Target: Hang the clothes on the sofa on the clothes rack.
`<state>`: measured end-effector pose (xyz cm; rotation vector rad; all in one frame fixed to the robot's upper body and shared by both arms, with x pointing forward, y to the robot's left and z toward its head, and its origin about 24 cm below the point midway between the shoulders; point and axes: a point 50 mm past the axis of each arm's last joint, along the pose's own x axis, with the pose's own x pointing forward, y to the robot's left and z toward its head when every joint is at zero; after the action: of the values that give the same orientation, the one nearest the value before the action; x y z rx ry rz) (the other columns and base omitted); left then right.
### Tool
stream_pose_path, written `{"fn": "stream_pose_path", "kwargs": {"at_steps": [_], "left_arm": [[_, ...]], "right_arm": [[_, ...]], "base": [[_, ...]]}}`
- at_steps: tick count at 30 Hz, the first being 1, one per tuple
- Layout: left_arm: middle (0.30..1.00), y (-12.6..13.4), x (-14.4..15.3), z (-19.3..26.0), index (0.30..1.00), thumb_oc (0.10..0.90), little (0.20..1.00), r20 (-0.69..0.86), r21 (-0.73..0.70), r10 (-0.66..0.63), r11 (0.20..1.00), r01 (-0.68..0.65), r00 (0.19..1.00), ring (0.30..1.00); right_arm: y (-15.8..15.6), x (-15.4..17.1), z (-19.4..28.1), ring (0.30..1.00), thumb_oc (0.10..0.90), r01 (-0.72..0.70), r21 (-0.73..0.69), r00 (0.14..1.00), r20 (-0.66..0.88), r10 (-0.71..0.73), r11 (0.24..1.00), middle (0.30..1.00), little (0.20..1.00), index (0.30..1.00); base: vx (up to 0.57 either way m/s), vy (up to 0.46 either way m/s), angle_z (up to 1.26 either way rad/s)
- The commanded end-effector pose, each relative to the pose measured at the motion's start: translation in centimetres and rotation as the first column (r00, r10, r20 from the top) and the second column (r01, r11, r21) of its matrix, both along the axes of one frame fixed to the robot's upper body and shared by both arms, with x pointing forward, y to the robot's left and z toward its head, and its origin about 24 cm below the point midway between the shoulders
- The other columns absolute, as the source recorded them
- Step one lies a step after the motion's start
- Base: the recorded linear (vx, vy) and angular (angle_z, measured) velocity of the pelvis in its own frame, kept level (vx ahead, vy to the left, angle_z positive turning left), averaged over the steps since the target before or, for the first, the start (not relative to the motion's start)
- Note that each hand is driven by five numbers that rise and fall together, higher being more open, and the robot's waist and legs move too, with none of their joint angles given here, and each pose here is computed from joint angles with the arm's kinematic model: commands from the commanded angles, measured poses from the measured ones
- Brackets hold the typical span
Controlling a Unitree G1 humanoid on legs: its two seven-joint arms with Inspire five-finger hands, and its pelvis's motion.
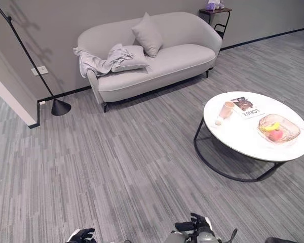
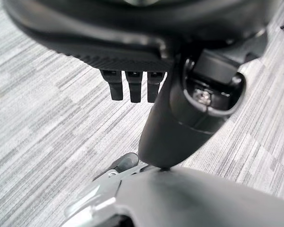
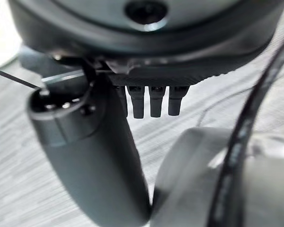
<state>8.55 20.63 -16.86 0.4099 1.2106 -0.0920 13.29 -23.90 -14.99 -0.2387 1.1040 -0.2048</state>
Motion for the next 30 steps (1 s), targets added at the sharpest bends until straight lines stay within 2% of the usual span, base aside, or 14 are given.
{"fn": "stream_pose_path", "kwargs": {"at_steps": [1,4,6,9,13,15,18,20,21,23,24,26,27,30], "left_arm": [[0.900,-3.3,-0.2,-0.5,0.900,0.800,0.900,-0.013,-0.107,0.009,0.994,-0.011,1.000,0.900],[0.900,-3.5,0.3,-0.4,0.900,0.800,0.900,-0.001,-0.098,-0.048,0.994,0.048,0.999,0.900],[0.900,-3.9,1.1,-0.2,0.900,0.800,0.900,0.020,-0.091,-0.140,0.986,0.142,0.990,0.900],[0.900,-4.0,1.1,-0.2,0.900,0.800,0.900,0.013,-0.092,-0.185,0.978,0.186,0.983,0.900],[0.900,-4.0,-0.1,-0.5,0.900,0.800,0.900,-0.021,-0.098,-0.178,0.980,0.175,0.984,0.900],[0.900,-4.2,0.5,-0.3,0.900,0.800,0.900,0.002,-0.100,-0.184,0.978,0.184,0.983,0.900],[0.900,-4.5,2.1,0.1,0.900,0.800,0.900,0.064,-0.092,-0.219,0.970,0.224,0.974,0.900],[0.900,-4.5,4.6,0.9,0.900,0.800,0.900,0.154,-0.094,-0.171,0.978,0.186,0.973,0.900],[0.900,-4.5,4.6,0.9,0.900,0.800,0.900,0.155,-0.094,-0.171,0.978,0.187,0.973,0.900],[0.900,-4.6,5.6,1.2,0.900,0.800,0.900,0.187,-0.077,-0.182,0.977,0.199,0.965,0.900],[0.900,-3.8,5.9,1.4,0.900,0.800,0.900,0.208,-0.056,-0.147,0.985,0.162,0.967,0.900],[0.900,-3.7,6.0,1.5,0.900,0.800,0.900,0.208,-0.055,-0.147,0.985,0.161,0.967,0.900],[0.900,-2.6,6.3,1.8,0.900,0.800,0.900,0.248,-0.045,-0.039,0.998,0.052,0.968,0.900],[0.900,-1.1,4.9,1.4,0.900,0.800,0.900,0.221,-0.036,0.086,0.996,-0.080,0.971,0.900]], "right_arm": [[1.3,-9.2,-2.3,0.900,0.800,-0.047,0.012,0.939,-0.340,0.048,0.999,0.900,0.900,0.900],[0.8,-9.2,-2.2,0.900,0.800,-0.026,0.001,0.938,-0.346,0.025,1.000,0.900,0.900,0.900],[0.5,-9.5,-2.2,0.900,0.800,-0.007,0.001,0.934,-0.357,0.007,1.000,0.900,0.900,0.900],[0.5,-10.3,-2.2,0.900,0.800,0.030,0.008,0.927,-0.374,-0.024,1.000,0.900,0.900,0.900],[0.3,-10.2,-2.2,0.900,0.800,0.020,0.012,0.930,-0.367,-0.014,1.000,0.900,0.900,0.900],[0.2,-9.3,-2.1,0.900,0.800,-0.036,0.001,0.938,-0.344,0.034,0.999,0.900,0.900,0.900],[-0.3,-6.0,-1.5,0.900,0.800,-0.096,-0.043,0.963,-0.257,0.082,0.994,0.900,0.900,0.900],[-1.3,-2.2,-0.4,0.900,0.800,-0.093,-0.102,0.986,-0.145,0.078,0.990,0.900,0.900,0.900],[-1.3,-2.1,-0.4,0.900,0.800,-0.093,-0.102,0.987,-0.144,0.078,0.990,0.900,0.900,0.900],[-1.5,0.3,0.5,0.900,0.800,-0.140,-0.136,0.988,-0.088,0.129,0.981,0.900,0.900,0.900],[-0.8,1.7,0.8,0.900,0.800,-0.185,-0.141,0.983,-0.042,0.181,0.973,0.900,0.900,0.900],[-0.7,1.7,0.8,0.900,0.800,-0.185,-0.140,0.983,-0.042,0.181,0.973,0.900,0.900,0.900],[0.3,2.8,1.0,0.900,0.800,-0.222,-0.129,0.974,0.008,0.224,0.967,0.900,0.900,0.900],[1.8,2.4,0.5,0.900,0.800,-0.293,-0.103,0.955,0.007,0.295,0.951,0.900,0.900,0.900]], "base": [[0.24,-0.204,0.25],[0.32,-0.190,0.25],[0.45,-0.131,0.32],[0.49,-0.134,0.16],[0.52,-0.237,0.47],[0.40,-0.251,0.10],[0.38,-0.266,-0.12],[0.32,-0.345,-0.56],[0.27,-0.277,-0.58],[0.33,-0.174,-0.91],[0.33,-0.112,-0.60],[0.24,-0.039,0.12],[0.35,0.013,0.12],[0.44,0.083,0.10]]}}
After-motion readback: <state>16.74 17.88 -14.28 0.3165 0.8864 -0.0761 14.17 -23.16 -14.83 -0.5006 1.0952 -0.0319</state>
